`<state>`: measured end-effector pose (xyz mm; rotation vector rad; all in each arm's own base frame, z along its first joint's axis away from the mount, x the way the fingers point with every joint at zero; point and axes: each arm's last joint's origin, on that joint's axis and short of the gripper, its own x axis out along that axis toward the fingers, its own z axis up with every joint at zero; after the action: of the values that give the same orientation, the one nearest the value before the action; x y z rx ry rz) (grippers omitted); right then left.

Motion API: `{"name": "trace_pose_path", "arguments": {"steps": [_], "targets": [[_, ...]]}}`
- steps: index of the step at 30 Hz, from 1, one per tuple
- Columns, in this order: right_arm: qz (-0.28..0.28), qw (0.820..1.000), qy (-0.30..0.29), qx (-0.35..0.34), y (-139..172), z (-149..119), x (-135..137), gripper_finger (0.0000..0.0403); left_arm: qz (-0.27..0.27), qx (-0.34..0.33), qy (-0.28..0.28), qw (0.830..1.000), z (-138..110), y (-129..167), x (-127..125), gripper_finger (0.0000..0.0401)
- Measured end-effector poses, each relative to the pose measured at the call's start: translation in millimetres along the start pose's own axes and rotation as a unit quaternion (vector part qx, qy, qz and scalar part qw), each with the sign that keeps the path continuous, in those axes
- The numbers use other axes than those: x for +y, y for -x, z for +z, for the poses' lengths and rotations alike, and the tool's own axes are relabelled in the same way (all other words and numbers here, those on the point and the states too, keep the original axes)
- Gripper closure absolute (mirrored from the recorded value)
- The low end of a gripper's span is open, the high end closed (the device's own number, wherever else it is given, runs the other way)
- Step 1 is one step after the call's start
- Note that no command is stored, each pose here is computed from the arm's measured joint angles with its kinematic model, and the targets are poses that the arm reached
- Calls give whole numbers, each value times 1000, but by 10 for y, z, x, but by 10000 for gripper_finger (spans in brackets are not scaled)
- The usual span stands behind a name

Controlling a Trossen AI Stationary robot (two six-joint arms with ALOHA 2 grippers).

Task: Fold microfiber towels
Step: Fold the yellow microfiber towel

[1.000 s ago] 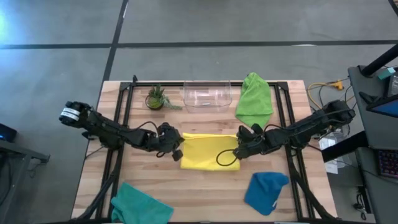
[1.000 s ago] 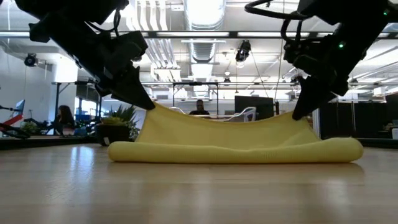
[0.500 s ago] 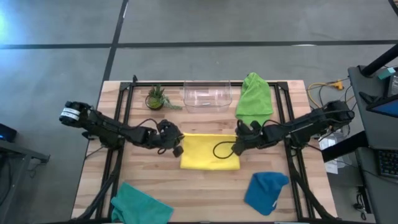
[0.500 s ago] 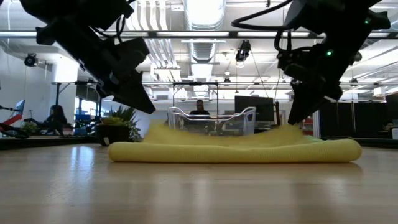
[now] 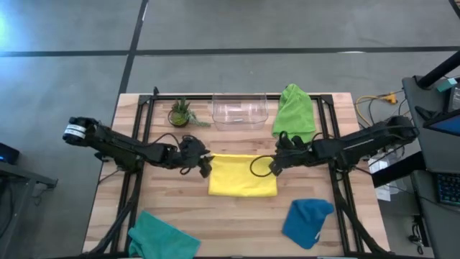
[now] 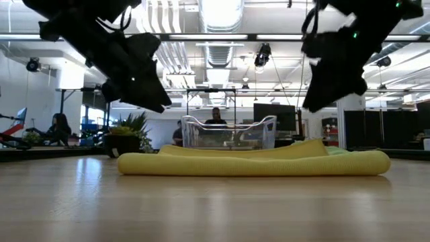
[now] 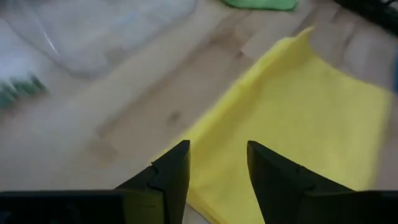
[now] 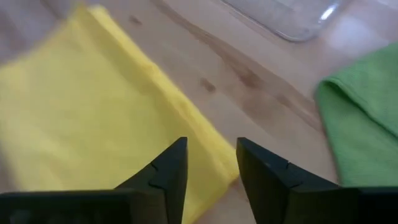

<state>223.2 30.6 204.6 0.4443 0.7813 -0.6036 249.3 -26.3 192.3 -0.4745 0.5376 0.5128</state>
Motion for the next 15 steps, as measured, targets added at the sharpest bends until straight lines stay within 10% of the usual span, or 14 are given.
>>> {"name": "trace_pose_path", "arguments": {"steps": [7, 15], "targets": [[98, 993, -36, -50, 372, 64, 42, 283, -103, 124, 80, 984, -91, 3, -56, 257], [144, 988, -13, -59, 461, -9, 174, 285, -81, 185, 191, 961, -210, -94, -11, 257]]}}
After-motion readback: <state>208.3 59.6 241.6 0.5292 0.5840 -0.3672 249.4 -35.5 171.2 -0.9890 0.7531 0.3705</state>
